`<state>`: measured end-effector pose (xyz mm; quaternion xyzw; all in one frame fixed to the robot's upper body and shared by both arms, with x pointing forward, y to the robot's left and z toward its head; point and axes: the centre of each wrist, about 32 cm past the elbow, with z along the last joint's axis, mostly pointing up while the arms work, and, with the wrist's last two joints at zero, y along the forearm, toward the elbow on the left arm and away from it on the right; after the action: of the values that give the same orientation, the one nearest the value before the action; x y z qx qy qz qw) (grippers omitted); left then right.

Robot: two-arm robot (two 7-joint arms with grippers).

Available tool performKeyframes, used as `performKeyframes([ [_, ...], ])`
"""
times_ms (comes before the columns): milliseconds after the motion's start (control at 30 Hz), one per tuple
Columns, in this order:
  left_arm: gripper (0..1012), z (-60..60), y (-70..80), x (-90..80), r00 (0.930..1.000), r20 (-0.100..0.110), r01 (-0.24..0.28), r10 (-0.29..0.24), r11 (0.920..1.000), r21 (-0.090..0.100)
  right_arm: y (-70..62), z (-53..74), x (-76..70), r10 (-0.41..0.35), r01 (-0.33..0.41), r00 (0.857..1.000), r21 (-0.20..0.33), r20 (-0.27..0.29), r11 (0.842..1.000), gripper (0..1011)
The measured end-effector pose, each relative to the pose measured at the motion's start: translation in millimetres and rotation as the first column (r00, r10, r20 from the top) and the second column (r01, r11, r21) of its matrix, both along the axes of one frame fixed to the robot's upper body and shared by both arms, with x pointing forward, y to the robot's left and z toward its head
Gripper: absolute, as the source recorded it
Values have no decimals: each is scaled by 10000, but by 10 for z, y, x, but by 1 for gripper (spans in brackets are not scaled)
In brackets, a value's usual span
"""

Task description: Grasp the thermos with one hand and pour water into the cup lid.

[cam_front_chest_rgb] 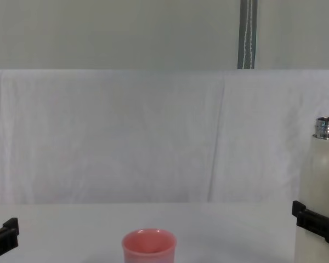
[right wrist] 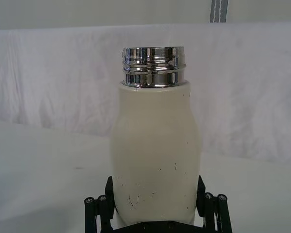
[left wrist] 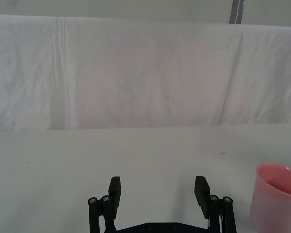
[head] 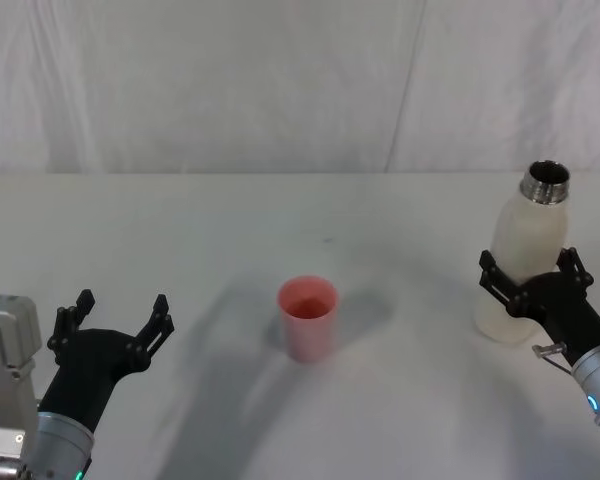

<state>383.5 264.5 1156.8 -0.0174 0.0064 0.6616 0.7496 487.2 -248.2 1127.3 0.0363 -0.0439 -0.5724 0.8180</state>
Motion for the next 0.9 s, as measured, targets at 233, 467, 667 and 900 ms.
performKeyframes([
  [233,1001,0,0,0,10000,0,1,-1,10000,0,3,-14,-1,-12,11,10000,-10,-60,10000,950],
  [467,1001,0,0,0,10000,0,0,0,10000,0,-2,-19,-1,-31,31,10000,-19,-74,10000,950],
  [667,1001,0,0,0,10000,0,0,0,10000,0,-4,-14,3,-37,37,10000,0,-63,10000,950],
  [900,1001,0,0,0,10000,0,0,0,10000,1,-5,-15,3,-37,37,10000,-2,-66,10000,950],
])
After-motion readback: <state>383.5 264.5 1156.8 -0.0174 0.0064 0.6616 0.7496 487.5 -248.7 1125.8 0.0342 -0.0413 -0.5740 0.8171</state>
